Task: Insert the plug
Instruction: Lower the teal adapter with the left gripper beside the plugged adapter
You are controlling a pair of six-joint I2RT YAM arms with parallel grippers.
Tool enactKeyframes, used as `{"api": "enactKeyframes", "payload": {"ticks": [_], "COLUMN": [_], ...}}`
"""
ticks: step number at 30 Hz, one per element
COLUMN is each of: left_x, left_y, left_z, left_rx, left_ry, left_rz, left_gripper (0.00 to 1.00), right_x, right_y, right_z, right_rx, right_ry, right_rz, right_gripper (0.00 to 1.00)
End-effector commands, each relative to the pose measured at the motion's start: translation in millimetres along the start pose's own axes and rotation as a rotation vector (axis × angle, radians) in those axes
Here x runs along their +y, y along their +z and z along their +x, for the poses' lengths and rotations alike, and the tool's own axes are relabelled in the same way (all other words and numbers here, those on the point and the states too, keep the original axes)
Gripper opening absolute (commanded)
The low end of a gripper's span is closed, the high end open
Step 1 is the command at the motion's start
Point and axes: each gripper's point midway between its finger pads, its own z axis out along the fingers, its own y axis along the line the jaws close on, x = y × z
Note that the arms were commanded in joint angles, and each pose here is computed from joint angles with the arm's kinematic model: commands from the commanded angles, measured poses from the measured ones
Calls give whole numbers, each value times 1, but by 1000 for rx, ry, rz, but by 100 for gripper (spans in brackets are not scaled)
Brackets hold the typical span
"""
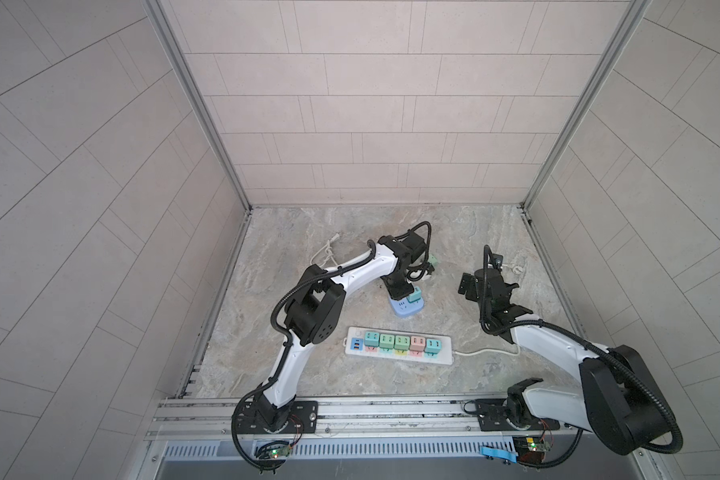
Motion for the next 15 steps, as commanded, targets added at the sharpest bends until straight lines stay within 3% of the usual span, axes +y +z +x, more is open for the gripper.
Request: {"api": "enactKeyframes", "payload": {"ticks": [1,15], "left_x": [1,-3], "left_y": [3,12], "left_z": [2,-1], "left_rx": [19,24], "left_ry": [22,21], "left_rz": [12,49], "left_gripper": [0,0], "right_x": [1,5], "right_y": [-1,-1], "right_z": [-8,-9], "right_rx": [-15,-16], "right_ry": [-9,-30], "right_rz": [16,22], "right_gripper": [100,100]}}
